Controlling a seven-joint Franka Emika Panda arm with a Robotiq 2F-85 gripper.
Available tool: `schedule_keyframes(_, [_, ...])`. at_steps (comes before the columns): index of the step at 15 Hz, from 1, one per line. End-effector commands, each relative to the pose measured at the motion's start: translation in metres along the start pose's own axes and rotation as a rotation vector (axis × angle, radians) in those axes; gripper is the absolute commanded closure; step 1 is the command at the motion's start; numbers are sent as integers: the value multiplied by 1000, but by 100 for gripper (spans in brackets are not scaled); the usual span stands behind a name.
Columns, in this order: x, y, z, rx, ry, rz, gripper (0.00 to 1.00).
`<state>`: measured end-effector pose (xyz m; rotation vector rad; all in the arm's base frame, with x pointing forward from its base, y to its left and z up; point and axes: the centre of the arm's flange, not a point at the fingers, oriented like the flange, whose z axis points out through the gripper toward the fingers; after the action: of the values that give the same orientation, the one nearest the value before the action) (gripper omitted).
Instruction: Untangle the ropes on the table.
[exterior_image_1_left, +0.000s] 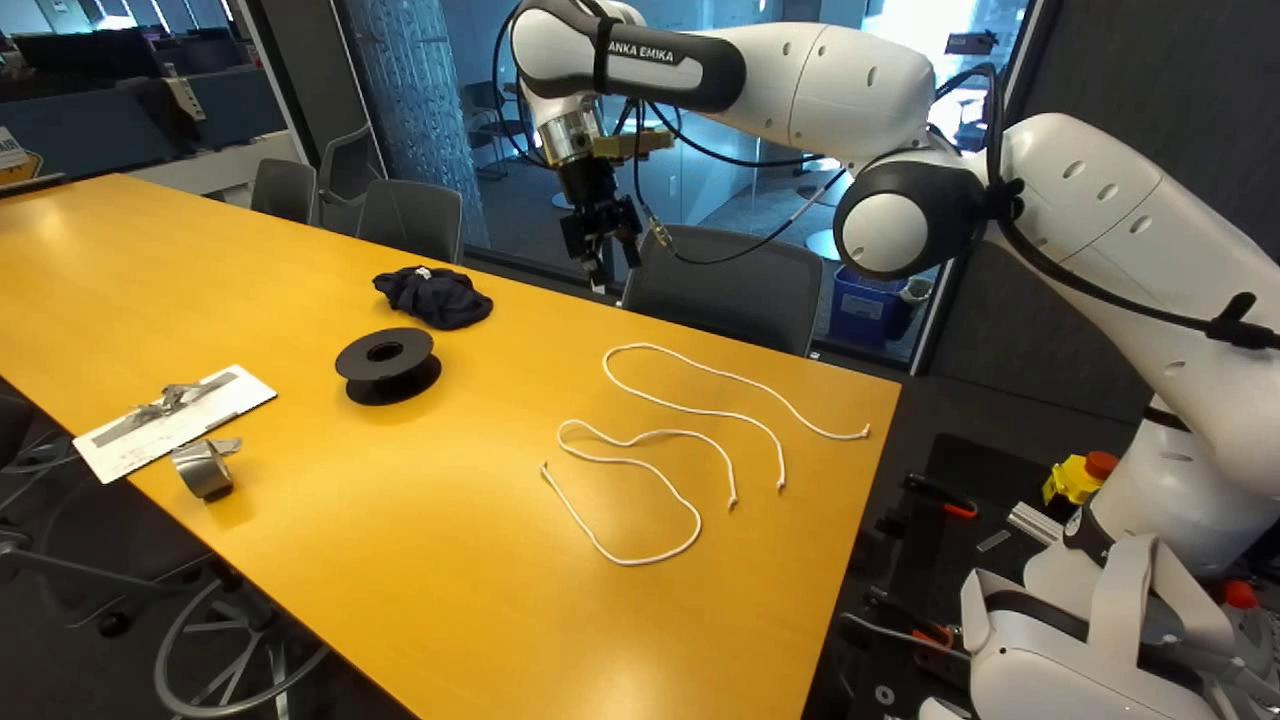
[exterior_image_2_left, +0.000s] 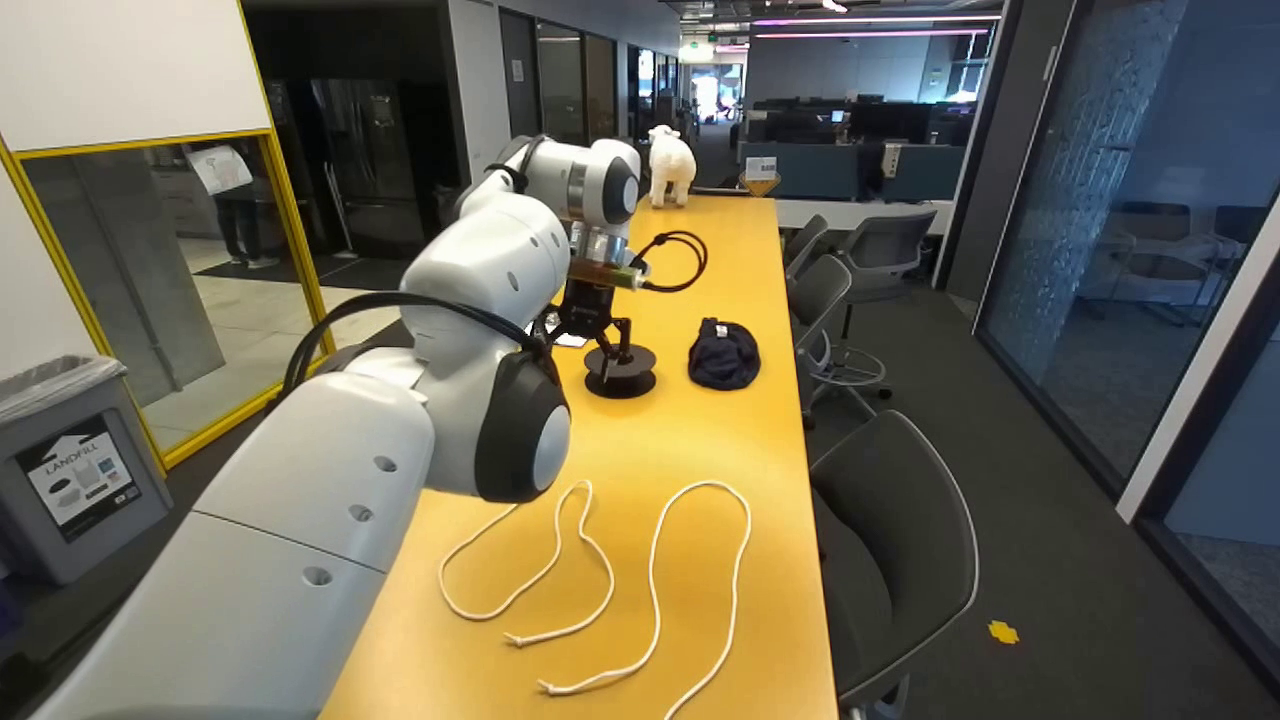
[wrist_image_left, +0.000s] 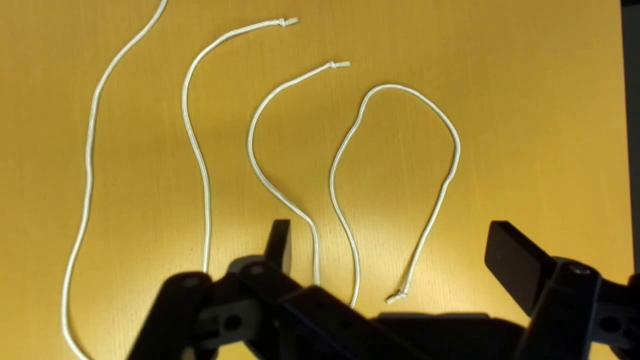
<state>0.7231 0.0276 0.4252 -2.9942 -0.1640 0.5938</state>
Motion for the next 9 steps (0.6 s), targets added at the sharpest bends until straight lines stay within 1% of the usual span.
schedule_keyframes(1, [-73, -11, 19, -1, 68, 83, 0])
schedule_keyframes(2, [-7, -2, -13, -4, 22, 39, 0])
schedule_keyframes(5, [-14, -3, -24, -6, 40, 63, 0])
schedule_keyframes(9, [-14, -3, -24, -7, 39, 69, 0])
